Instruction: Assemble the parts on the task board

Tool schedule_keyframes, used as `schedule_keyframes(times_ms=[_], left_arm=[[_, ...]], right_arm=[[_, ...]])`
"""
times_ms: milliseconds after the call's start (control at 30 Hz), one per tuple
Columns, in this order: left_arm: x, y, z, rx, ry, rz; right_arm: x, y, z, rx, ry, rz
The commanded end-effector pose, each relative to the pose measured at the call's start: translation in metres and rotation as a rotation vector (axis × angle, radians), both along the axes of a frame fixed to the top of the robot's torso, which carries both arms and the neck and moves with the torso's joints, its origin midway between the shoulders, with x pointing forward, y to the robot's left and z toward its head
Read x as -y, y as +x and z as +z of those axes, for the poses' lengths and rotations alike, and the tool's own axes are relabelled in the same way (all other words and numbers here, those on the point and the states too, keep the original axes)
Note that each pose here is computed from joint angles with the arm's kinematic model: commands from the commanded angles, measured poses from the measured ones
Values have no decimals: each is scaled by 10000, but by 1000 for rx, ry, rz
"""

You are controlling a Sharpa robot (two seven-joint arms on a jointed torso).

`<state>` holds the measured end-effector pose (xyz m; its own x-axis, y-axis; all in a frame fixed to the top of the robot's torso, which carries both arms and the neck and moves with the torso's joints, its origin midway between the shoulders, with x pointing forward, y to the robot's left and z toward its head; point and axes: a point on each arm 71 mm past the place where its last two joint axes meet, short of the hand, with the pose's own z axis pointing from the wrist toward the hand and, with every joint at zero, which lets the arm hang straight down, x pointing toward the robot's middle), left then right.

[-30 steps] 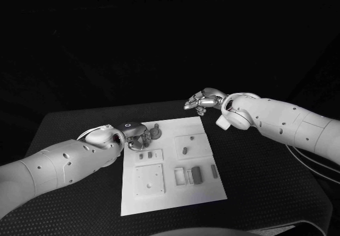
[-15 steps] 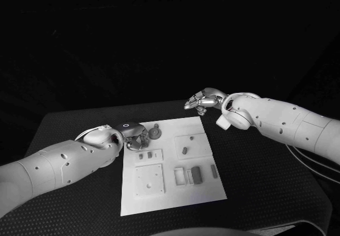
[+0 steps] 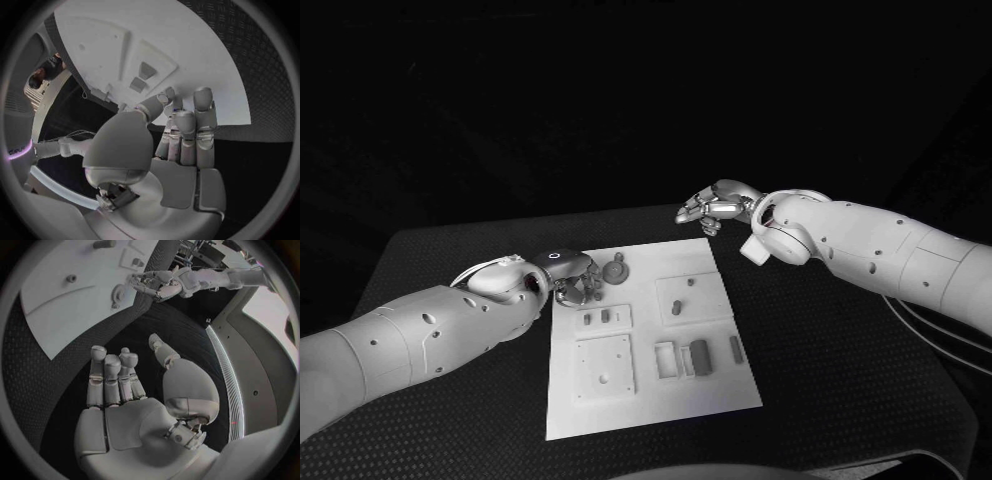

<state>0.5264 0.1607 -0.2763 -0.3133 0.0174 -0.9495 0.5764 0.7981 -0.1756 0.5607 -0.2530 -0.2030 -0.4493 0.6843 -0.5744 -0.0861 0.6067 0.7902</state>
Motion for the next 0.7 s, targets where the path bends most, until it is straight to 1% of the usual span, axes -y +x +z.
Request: schedule_keyframes(times_ms=[33,133,200,300,367,467,500,533,633,667,700], left_arm=[[-51,22,15,23,-7,24],[-125,37,18,24,-9,44],[-196,52,32,20,-25,69],[-326,89,78,18,-102,137],[-401,131,121,2,-165,186],[-575,197,198,-47,-326,304],[-645,214,217,-72,-386,349],[-734,239,250,-105,-476,408],[-893,271,328,-166,-631,492],[-936,275,359,-175,-674,506],[-961,272,389,-186,-708,504]], right_arm=[[18,9,4,13,-8,-6],[27,4,18,46,-43,1],[21,3,32,72,-60,3],[19,-2,59,123,-95,6],[28,-2,71,149,-117,7],[39,-10,94,212,-189,24],[44,-14,101,230,-209,29],[45,-21,112,257,-238,37],[34,-42,131,304,-292,64],[28,-52,134,312,-298,79],[23,-62,137,318,-297,93]])
